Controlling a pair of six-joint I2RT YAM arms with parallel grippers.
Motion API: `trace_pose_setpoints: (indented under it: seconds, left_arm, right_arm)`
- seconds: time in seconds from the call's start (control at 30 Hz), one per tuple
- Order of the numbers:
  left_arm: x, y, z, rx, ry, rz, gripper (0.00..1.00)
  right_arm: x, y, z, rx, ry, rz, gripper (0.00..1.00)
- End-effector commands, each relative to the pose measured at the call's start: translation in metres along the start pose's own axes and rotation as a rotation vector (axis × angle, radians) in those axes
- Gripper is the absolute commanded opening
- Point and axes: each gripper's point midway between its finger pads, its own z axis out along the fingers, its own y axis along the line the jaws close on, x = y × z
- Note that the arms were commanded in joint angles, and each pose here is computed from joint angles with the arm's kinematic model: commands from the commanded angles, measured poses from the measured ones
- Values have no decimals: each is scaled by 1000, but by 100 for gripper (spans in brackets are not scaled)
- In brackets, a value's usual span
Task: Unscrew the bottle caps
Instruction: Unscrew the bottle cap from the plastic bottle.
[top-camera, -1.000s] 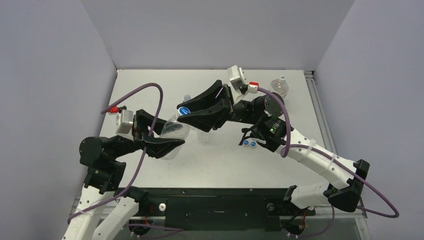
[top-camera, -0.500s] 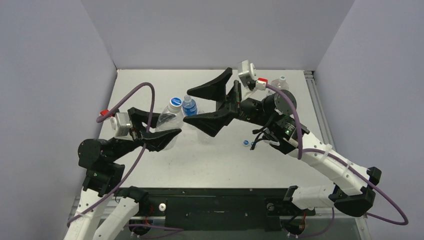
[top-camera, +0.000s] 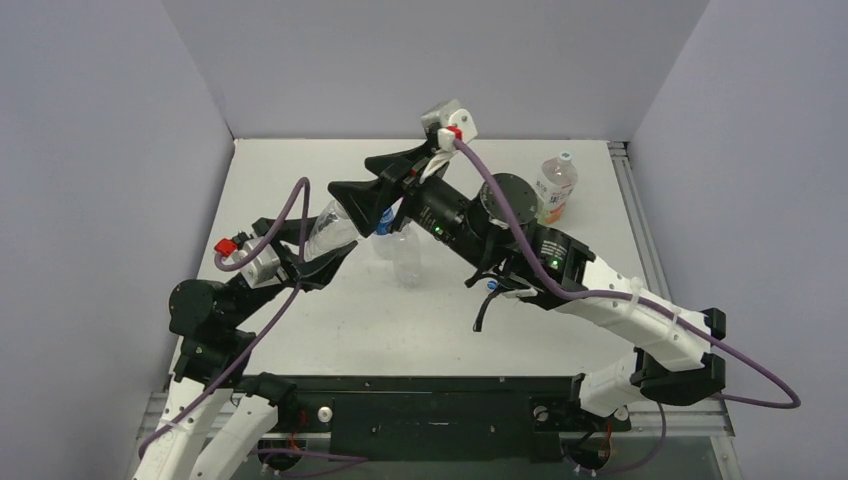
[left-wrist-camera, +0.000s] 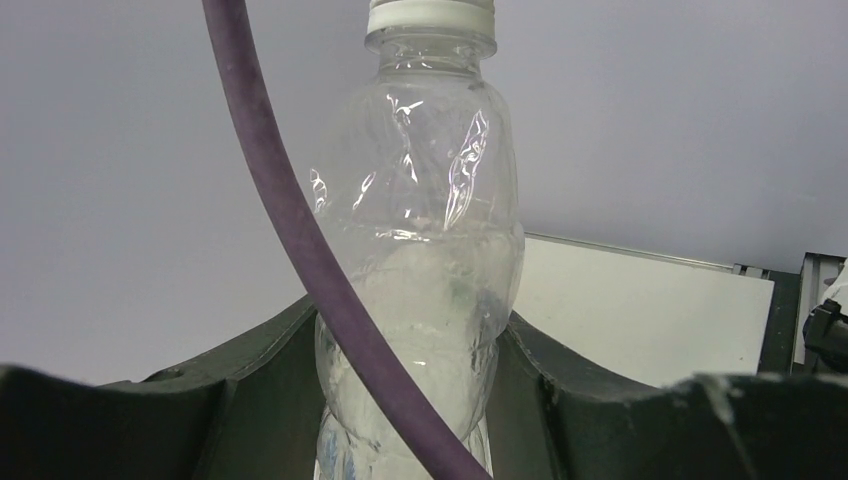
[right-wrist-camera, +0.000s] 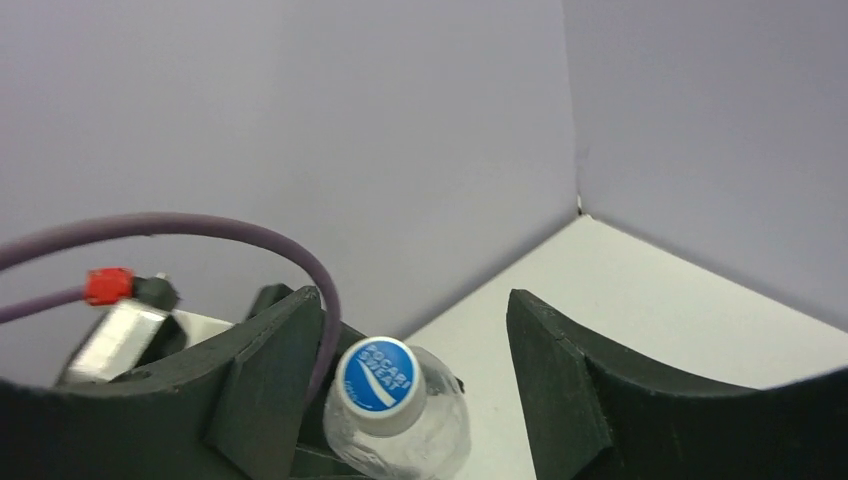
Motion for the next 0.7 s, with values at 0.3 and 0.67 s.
trace_pose_setpoints:
  seconds: [0.3, 0.67]
  left_arm:
    - [6, 50, -6, -269, 38, 37, 8]
    - [10, 55, -5, -292, 55, 20, 8]
  right_arm:
    - [25, -23, 6, 148, 53, -1, 48]
    - [37, -15, 8, 107, 69, 27, 57]
